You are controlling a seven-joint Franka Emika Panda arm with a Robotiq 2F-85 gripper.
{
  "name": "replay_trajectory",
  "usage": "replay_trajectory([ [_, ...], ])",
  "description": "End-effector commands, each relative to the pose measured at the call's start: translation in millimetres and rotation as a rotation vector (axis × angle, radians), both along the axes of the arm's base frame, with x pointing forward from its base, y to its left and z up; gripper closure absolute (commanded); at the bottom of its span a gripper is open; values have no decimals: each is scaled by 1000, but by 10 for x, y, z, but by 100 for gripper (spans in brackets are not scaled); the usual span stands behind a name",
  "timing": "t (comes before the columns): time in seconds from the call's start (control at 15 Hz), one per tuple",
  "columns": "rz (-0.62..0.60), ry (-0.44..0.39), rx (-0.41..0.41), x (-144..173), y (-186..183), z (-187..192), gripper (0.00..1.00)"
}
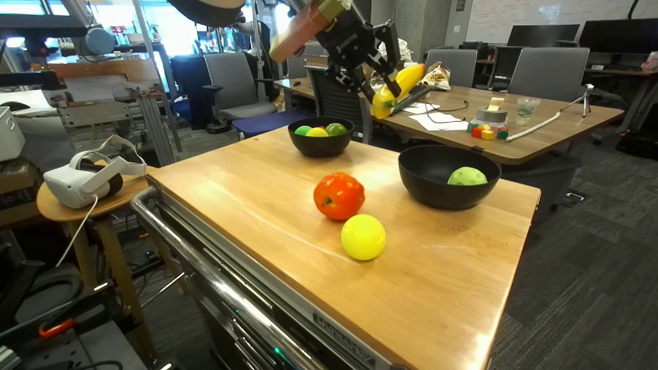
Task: Pick up the plush vegetable and fruit toy, then put them in the two bowls
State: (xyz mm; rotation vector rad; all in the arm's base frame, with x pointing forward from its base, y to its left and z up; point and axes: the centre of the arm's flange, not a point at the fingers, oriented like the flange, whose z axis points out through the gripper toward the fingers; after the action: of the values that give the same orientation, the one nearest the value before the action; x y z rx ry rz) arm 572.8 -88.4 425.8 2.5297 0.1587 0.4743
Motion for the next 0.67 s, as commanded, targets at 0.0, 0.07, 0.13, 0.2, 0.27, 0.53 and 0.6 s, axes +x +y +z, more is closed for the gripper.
replay_trajectory([
  [0.0,-160,-98,-72,265,-181,-195,84],
  [0.07,-204,-119,-89,302,-227,-270,84],
  [0.13,-251,-138,-104,338,-287,-355,84],
  [0.2,-299,-155,-121,367,-339,-438,84],
  [0.27,-350,-168,-137,395,-378,-514,84],
  [0.53,-561,-196,-197,531,-450,-763,84],
  [0.6,-613,-198,-214,556,-473,-820,84],
])
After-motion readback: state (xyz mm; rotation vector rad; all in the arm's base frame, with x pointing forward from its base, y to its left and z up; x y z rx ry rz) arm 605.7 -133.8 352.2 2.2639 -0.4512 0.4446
